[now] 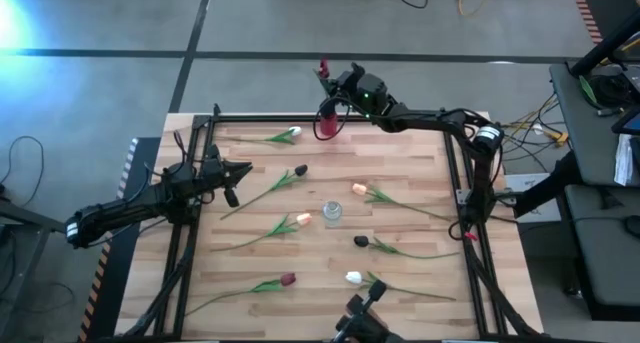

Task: Sort flowers into vase by color
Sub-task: Put the top red tulip into the red vase, then put the bottom black tulip into the red vase

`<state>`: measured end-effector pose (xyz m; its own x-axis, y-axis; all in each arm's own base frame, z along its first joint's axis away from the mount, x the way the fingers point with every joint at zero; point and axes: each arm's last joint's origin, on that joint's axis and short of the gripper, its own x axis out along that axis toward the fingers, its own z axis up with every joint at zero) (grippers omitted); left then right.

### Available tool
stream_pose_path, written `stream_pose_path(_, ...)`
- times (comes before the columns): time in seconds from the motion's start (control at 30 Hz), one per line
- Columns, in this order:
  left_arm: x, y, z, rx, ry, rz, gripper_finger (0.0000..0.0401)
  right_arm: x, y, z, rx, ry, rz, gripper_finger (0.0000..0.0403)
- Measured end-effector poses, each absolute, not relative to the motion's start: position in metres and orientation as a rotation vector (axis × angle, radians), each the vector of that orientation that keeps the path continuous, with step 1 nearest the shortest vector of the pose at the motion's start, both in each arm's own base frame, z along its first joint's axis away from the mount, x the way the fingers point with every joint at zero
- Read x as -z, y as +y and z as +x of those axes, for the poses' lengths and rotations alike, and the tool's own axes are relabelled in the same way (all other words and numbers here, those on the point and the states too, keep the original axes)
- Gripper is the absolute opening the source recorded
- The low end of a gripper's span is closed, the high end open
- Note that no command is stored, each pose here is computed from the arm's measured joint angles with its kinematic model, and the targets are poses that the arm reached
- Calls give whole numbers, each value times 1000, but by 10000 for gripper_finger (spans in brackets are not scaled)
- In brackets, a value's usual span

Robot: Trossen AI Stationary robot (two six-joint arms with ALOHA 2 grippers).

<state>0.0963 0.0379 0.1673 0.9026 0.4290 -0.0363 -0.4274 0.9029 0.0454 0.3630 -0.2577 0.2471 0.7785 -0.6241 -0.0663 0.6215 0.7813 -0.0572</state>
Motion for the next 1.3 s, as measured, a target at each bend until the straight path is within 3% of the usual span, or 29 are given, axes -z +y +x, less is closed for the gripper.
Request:
stream_pose_path(0.37,-167,38,96,-443,46,37,36,-244,-257,363,671,174,-8,127)
stream_pose_path(0.63,-167,38,96,-443,46,37,36,-263,-250,352,664,256,-11,163)
stream_pose_path(1.07,-167,38,96,-443,46,37,36,-309,-208,331,584,377,-80,149)
stream_pose_path(1.3,-167,38,96,-442,45,37,36,-322,-157,315,461,582,-90,89)
